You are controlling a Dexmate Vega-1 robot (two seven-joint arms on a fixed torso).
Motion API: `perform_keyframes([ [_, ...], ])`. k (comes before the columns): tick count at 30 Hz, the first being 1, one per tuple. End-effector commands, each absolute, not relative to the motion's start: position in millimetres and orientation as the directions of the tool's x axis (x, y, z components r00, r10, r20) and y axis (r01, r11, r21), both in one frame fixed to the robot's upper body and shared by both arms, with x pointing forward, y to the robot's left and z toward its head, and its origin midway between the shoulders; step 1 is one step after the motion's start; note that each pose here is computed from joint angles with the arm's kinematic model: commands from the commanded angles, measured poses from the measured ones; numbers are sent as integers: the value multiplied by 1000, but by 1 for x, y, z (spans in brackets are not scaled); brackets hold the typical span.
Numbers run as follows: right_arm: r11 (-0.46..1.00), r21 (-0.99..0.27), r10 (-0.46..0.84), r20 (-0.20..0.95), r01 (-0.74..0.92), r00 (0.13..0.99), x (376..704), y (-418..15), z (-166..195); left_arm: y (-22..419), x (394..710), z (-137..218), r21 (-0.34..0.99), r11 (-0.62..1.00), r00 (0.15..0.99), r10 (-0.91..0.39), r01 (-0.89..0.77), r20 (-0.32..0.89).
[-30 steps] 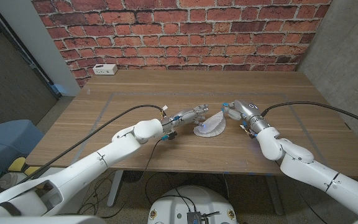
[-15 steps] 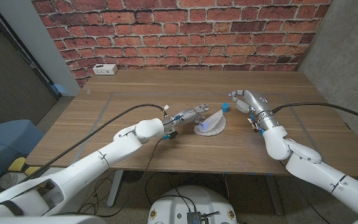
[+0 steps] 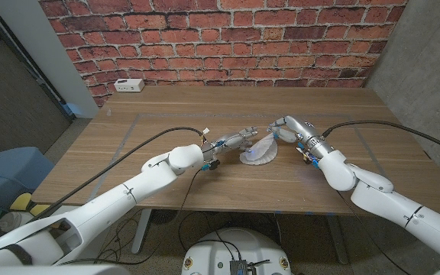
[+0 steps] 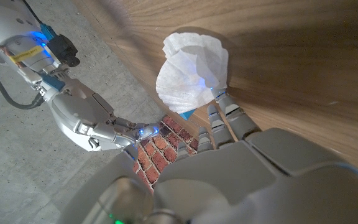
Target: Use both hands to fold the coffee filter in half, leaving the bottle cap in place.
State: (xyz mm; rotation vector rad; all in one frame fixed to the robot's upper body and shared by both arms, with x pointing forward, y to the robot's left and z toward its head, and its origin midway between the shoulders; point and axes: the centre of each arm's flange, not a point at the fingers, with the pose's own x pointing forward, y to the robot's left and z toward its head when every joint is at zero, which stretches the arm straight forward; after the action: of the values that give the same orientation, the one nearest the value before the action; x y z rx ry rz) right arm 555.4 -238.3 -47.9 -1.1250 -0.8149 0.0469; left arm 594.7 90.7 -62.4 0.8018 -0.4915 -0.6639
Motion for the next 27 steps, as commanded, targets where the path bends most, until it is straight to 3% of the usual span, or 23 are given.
perform_keyframes([
  [1, 384, -889, 511, 429, 249, 745, 573, -219, -55, 87, 598, -62, 787, 508, 699, -701, 351, 141],
  [12, 297, -936, 530, 327, 190, 782, 589, -205, -58, 86, 599, -61, 787, 504, 698, -703, 356, 134],
  [27, 248, -959, 432, 237, 138, 870, 609, -215, -70, 92, 596, -63, 781, 512, 702, -699, 358, 137],
])
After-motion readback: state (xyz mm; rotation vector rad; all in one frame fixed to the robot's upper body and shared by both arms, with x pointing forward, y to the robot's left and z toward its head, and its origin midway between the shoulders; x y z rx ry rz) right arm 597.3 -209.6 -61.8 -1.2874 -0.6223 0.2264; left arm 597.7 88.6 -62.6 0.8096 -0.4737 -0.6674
